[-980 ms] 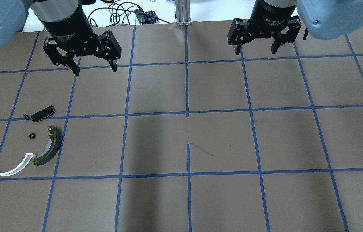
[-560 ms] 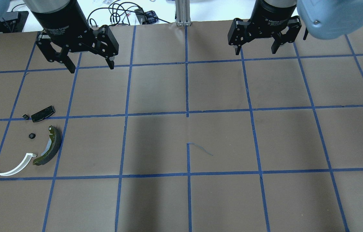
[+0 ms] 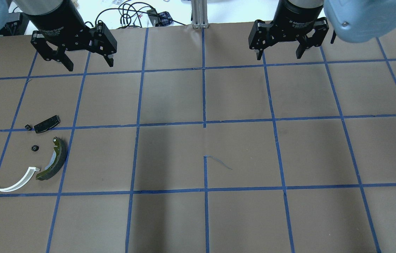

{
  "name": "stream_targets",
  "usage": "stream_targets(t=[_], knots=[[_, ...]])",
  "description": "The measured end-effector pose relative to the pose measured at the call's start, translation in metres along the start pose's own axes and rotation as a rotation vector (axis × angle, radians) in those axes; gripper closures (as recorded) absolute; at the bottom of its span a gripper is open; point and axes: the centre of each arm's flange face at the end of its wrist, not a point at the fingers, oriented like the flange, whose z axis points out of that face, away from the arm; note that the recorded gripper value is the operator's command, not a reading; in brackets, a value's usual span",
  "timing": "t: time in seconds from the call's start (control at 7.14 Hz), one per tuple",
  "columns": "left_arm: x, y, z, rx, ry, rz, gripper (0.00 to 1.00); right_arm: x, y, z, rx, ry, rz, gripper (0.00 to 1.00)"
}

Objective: Place bearing gear from tray to pile

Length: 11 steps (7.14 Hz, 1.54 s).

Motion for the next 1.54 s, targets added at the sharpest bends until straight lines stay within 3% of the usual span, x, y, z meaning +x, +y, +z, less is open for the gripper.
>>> stream_targets(t=[1.54], knots=[[0.004,0.008,-0.014,0.018,-0.014,0.014,0.0,0.0,0.0,0.0,-0.001,0.0,0.0,0.0]])
